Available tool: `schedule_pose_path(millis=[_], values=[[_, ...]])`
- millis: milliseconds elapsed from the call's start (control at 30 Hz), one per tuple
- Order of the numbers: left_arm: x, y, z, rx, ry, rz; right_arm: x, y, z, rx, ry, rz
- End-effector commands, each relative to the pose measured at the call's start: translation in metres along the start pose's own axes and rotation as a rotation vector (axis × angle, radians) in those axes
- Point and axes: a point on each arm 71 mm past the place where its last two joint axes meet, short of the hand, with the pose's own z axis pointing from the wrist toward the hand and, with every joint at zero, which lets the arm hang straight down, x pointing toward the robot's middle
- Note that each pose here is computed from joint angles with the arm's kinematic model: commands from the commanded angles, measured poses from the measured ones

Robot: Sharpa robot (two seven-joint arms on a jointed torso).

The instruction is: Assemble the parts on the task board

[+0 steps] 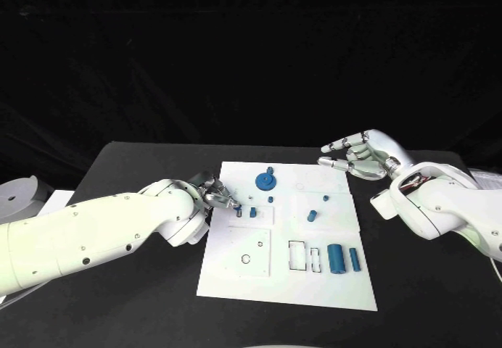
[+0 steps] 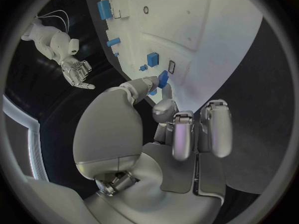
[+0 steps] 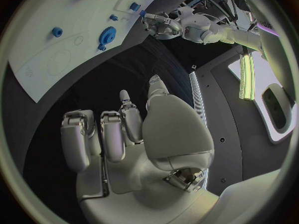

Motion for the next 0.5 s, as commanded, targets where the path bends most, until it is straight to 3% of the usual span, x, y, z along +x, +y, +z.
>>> schedule_pose_path(millis=[33, 500], values=[[-0.0012, -0.0006, 0.0018, -0.001, -0.033, 0.022, 0.0006, 0.0012, -0.0001, -0.009, 0.003, -0.003], [0.0037, -0.0035, 0.0072, 0.001, -0.019, 0.056, 0.0009, 0.0016, 0.0, -0.011, 0.005, -0.002]])
